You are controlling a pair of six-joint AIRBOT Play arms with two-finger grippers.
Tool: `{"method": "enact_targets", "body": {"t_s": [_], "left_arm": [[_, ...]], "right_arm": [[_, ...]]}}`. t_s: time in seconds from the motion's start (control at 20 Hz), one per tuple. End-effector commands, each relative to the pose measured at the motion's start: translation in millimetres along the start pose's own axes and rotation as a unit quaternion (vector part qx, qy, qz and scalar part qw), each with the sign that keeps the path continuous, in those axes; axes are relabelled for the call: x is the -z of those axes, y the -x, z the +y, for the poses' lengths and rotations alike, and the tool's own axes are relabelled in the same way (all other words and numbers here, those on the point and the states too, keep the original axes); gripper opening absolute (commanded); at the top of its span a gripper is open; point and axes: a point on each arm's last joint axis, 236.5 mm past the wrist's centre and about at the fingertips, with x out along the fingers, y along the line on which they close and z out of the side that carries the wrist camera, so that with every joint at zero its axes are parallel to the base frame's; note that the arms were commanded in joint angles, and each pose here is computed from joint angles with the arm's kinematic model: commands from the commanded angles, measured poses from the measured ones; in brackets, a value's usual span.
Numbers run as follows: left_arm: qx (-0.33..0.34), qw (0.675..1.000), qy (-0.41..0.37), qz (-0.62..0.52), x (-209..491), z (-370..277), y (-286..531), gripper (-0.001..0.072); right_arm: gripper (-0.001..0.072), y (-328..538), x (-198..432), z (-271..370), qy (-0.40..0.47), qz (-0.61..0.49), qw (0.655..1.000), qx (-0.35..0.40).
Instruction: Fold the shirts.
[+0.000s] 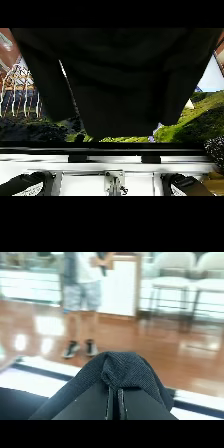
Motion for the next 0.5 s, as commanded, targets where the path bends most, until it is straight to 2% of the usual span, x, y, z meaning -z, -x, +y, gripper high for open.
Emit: {"method": "enact_targets", "body": {"t_s": [0.0,0.1,0.25,0.35,0.45], "left_arm": [[0.049,0.994,0.092,-0.039,0.2,-9.8,-34.3,0.0066],[0.064,0.99,0.117,-0.044,1.8,-12.7,-41.7,0.0066],[0.043,0.999,0.017,-0.013,14.8,2.8,-38.7,0.0066],[0.005,0.997,-0.009,0.072,51.3,35.3,-34.2,0.0065],[-0.033,0.98,-0.022,0.197,112.8,70.8,-23.9,0.0065]], "right_arm": [[0.0082,1.8,-14.3,-14.5,0.024,-0.028,0.999,0.032],[0.0082,1.7,-18.9,-11.2,0.016,-0.039,0.999,0.025],[0.0081,1.0,-0.9,-13.2,0.017,-0.001,0.999,0.028],[0.0081,1.3,42.0,-0.1,-0.013,0.087,0.996,0.002],[0.0081,5.9,106.1,22.7,-0.037,0.21,0.976,-0.042]]}}
